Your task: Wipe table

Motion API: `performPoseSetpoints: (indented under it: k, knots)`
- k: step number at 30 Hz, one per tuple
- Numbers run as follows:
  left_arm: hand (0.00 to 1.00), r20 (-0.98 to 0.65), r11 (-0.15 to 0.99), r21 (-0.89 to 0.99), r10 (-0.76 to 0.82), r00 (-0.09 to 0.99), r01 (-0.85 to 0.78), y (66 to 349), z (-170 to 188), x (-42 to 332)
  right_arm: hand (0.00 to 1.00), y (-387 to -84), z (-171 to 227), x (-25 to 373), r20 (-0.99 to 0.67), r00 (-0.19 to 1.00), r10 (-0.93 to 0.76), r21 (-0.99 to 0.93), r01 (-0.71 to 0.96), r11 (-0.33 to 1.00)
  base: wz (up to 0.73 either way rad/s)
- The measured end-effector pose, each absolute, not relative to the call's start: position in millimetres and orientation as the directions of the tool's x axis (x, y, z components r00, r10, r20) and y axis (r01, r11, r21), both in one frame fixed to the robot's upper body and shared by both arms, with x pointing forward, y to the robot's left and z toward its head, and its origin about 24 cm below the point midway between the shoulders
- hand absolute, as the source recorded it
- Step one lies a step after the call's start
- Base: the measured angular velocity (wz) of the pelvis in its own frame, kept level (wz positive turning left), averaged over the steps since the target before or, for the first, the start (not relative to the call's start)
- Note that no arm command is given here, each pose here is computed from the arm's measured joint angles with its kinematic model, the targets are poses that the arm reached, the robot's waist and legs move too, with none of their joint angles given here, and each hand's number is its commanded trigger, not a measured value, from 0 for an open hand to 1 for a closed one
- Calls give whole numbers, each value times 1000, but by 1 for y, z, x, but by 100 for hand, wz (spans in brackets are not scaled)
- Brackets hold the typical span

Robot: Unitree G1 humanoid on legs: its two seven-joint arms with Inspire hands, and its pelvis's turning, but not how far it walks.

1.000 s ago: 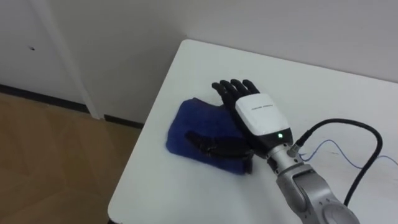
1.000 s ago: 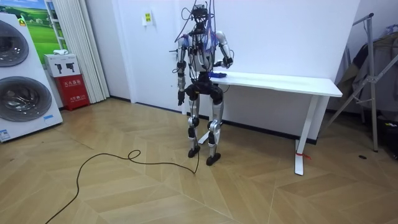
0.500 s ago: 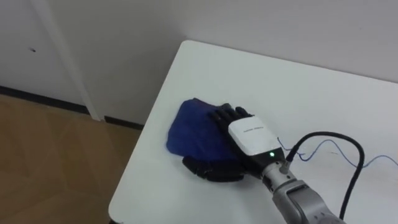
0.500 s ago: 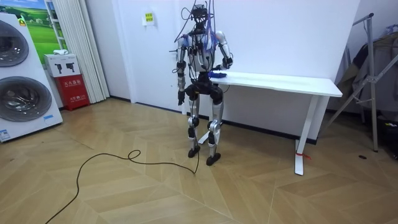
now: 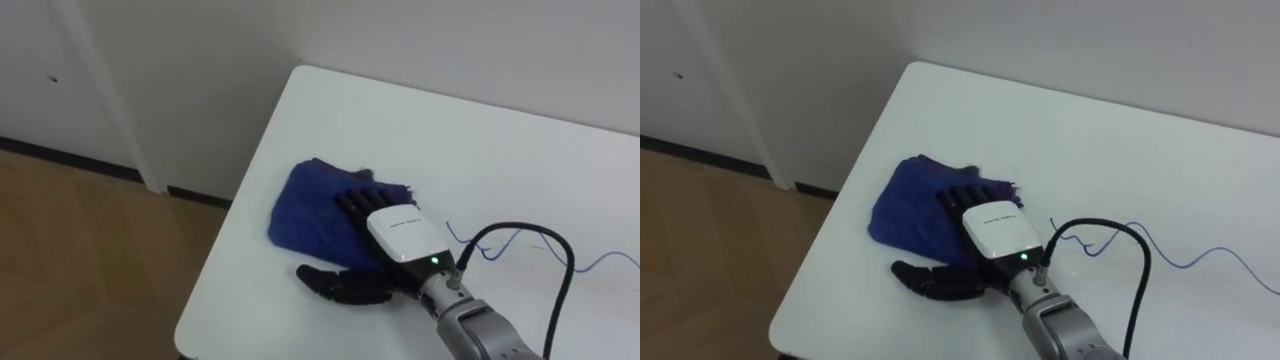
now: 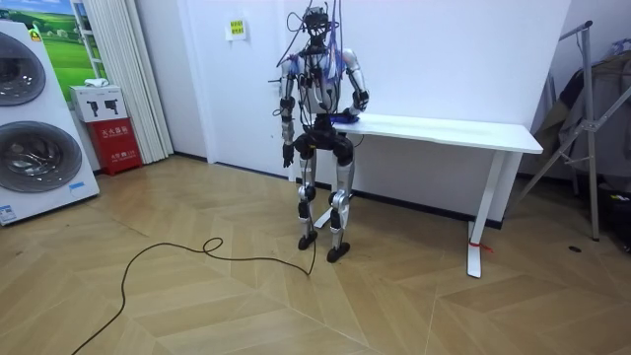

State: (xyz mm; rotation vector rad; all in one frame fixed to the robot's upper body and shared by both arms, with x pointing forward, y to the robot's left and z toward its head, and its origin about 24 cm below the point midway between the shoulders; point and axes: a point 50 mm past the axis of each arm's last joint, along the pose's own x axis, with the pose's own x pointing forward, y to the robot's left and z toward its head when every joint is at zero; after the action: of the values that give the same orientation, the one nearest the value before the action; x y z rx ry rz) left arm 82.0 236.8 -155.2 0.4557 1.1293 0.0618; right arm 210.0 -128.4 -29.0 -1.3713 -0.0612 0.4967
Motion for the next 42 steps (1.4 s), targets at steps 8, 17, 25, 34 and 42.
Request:
performPoseSetpoints:
  k: [8,17,25,34,42]
  knots:
    - [0,-857,908,380,273,438,177,236,-155,81,0,-131,-29,211,-238,903,358,-926,-322,195,2]
    - [0,-858,911,379,279,432,165,235,-156,79,0,-134,-26,215,-228,910,345,-915,-321,242,0]
    - [0,-868,915,368,275,413,164,233,-158,71,0,-134,-20,223,-205,921,331,-924,-294,244,0]
    - [0,-877,916,363,274,394,171,233,-159,66,0,-137,-21,225,-211,928,306,-925,-291,246,0]
    - [0,-886,913,369,290,362,173,234,-160,61,0,-140,-27,224,-232,933,277,-921,-302,245,0]
